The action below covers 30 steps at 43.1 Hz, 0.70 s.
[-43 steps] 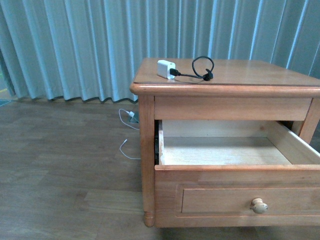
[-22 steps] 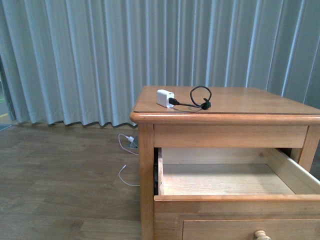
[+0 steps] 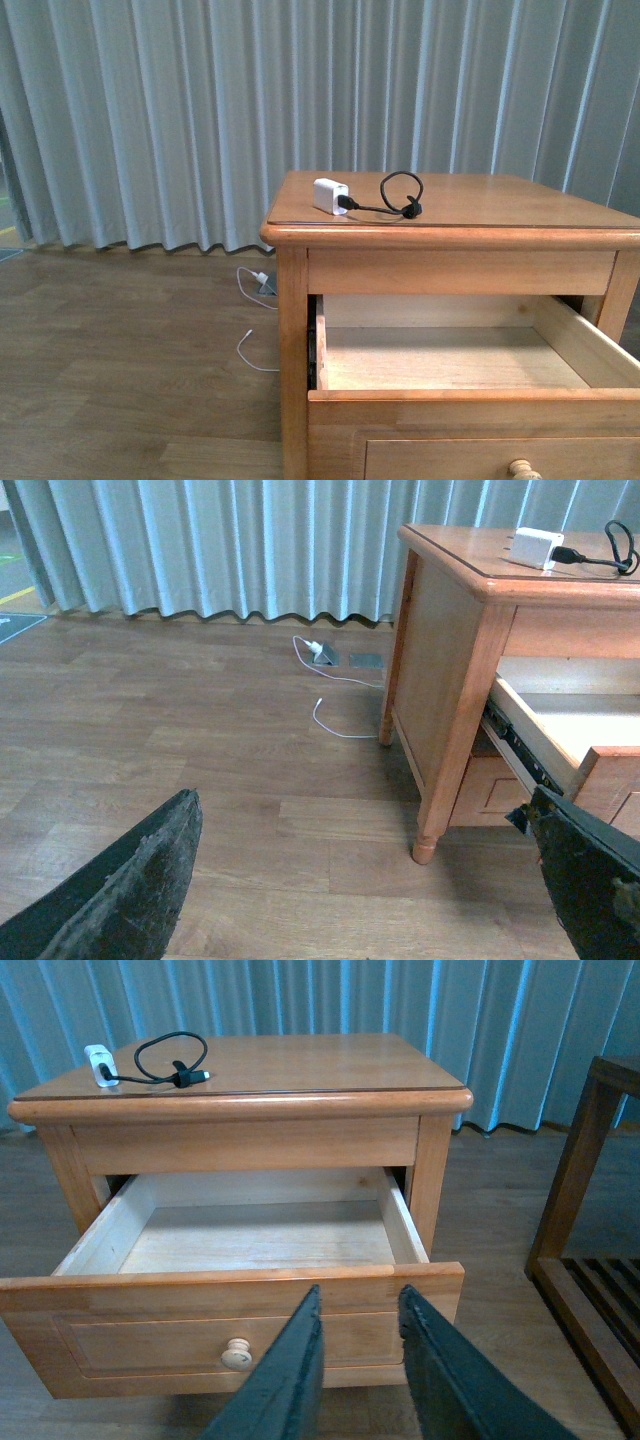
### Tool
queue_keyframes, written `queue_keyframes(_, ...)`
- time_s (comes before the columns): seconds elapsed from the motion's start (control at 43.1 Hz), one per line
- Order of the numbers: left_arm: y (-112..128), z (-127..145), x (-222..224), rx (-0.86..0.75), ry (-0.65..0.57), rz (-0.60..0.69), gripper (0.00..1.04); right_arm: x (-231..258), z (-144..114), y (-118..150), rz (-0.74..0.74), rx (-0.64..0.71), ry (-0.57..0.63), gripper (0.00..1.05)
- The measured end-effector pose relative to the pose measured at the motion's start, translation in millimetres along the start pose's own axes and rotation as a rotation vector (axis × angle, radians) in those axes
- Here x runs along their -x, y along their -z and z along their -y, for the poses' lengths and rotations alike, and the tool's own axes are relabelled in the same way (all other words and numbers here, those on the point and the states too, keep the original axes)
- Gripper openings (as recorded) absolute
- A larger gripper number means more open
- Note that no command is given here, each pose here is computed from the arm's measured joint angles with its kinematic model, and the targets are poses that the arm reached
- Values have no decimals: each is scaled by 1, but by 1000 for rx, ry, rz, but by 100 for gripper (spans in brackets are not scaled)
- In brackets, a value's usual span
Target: Put charger into drawer
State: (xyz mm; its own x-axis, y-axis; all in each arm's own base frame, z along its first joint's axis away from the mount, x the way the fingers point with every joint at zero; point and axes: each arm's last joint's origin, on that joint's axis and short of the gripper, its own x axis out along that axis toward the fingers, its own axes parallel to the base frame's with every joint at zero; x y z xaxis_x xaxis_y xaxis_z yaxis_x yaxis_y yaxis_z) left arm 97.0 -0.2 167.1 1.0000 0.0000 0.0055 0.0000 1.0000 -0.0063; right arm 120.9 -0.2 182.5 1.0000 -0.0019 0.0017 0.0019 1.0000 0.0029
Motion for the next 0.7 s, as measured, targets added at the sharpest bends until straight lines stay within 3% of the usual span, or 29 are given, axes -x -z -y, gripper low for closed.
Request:
queue_keyframes(0.324, 0, 0, 0, 0, 0, 0, 99, 0, 0, 0, -1, 0, 0, 83)
queue_keyframes(0.394, 0, 0, 0, 0, 0, 0, 99, 0, 0, 0, -1, -1, 0, 99)
queue_keyframes(0.44, 0, 0, 0, 0, -5, -1, 99, 0, 0, 0, -1, 0, 0, 96)
queue_keyframes(0.51, 2, 2, -3, 45, -190, -24, 99, 0, 0, 0, -1, 0, 0, 97)
queue_keyframes(0.556, 4, 6, -7, 43, -253, -59, 99, 0, 0, 0, -1, 0, 0, 97)
queue_keyframes(0.695, -11, 20, -28, 18, -180, -156, 99, 0, 0, 0, -1, 0, 0, 97)
